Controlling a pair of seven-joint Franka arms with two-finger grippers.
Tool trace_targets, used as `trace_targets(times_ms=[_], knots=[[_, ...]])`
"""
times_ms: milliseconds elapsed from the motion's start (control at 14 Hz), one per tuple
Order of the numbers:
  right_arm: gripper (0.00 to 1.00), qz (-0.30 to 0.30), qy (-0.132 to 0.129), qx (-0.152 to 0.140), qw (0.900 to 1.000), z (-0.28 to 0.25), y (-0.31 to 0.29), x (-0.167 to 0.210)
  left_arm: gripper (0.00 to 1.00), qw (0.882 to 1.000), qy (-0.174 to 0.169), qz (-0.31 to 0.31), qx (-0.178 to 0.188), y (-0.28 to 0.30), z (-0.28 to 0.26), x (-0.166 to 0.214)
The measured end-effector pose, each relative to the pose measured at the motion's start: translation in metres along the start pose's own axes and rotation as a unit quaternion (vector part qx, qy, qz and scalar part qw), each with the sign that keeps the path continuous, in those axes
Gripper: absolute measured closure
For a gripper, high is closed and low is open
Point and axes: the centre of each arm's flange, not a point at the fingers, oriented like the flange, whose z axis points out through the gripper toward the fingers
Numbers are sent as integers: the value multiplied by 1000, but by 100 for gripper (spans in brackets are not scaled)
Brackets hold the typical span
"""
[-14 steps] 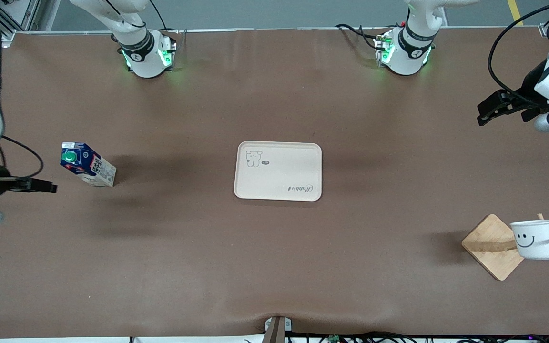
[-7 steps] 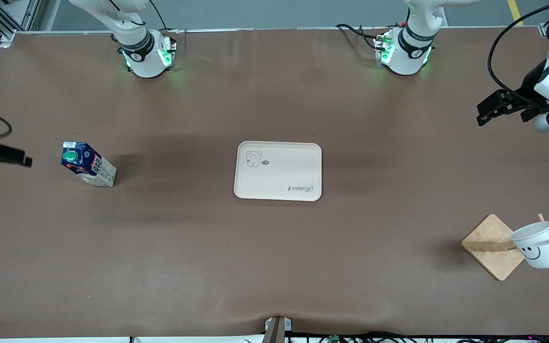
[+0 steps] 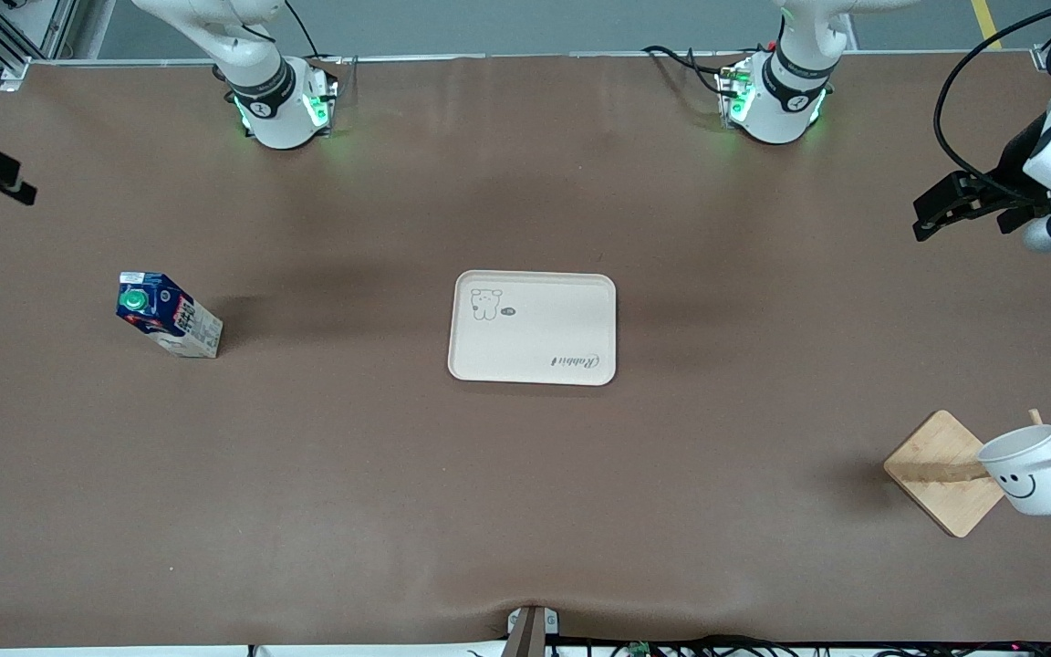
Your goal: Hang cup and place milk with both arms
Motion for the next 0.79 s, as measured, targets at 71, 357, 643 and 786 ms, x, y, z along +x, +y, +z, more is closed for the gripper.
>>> trace_targets(times_ms=[71,357,643,786], knots=[[0,-1,1,0,1000,6,-1,-7,0,1000,0,1,0,1,0,0],[0,-3,36,-3,999,-13,-3,-6,0,1000,0,3,0,3,0,-1],[0,-31,37,-34,998,-16,-26,-1,0,1000,-2,12,0,13,0,-3],[0,-50,35,-47,997,-13,-44,0,0,1000,-5,16,1,16,0,-5]])
